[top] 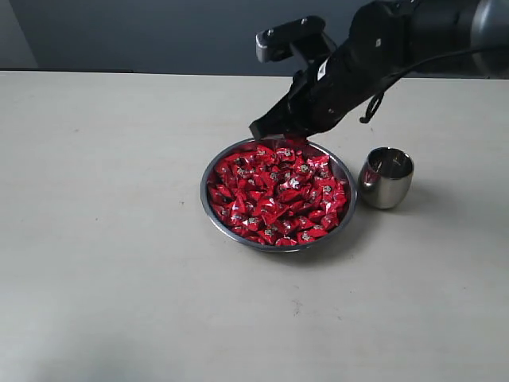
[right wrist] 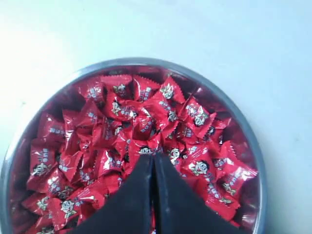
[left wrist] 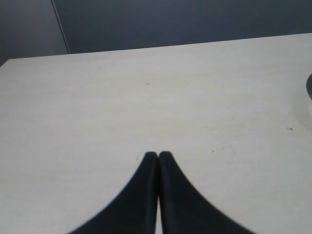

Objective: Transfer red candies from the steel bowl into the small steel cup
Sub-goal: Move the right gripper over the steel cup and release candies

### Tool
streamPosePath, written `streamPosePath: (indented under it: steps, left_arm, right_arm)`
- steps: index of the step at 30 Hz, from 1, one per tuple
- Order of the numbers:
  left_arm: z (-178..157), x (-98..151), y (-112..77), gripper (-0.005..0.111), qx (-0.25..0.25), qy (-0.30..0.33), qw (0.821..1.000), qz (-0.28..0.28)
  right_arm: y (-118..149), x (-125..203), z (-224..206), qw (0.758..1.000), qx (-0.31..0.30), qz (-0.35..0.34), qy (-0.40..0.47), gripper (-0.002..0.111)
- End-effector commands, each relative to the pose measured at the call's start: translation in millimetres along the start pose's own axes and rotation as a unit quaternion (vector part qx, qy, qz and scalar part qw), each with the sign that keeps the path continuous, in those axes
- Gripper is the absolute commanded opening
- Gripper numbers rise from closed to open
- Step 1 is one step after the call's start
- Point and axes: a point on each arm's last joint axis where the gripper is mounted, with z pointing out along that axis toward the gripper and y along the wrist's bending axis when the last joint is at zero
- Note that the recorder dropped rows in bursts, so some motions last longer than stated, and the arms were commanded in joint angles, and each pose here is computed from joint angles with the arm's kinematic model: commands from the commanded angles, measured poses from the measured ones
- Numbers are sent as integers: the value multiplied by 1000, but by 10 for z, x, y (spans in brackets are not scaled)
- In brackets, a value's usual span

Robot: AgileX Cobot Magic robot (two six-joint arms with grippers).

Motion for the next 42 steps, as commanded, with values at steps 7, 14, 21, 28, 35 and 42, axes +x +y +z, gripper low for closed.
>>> streamPosePath:
  steps: [7, 14, 21, 28, 35, 42]
  left_arm:
    - [-12, -33, -2, 0, 3, -9, 1000, 1]
    - [-12, -33, -2, 0, 3, -9, 1000, 1]
    - [-12, -33, -2, 0, 3, -9, 1000, 1]
    - [-12, -33, -2, 0, 3, -9, 1000, 1]
    - [-12, -33, -2, 0, 3, -9, 1000, 1]
    - [-12, -33, -2, 0, 3, -9, 1000, 1]
  right_arm:
    - [-674, 134, -537, 995, 56, 84, -5, 0]
    - [-1005, 520, -407, 984, 82, 155, -6, 0]
    - [-1003, 663, -244, 983, 84, 164, -2, 0]
    - [-1023, 733, -79, 983, 82, 166, 20, 5]
    - [-1020, 726, -100, 983, 81, 164, 19, 39]
    - [-976, 628, -315, 983, 82, 161, -12, 37]
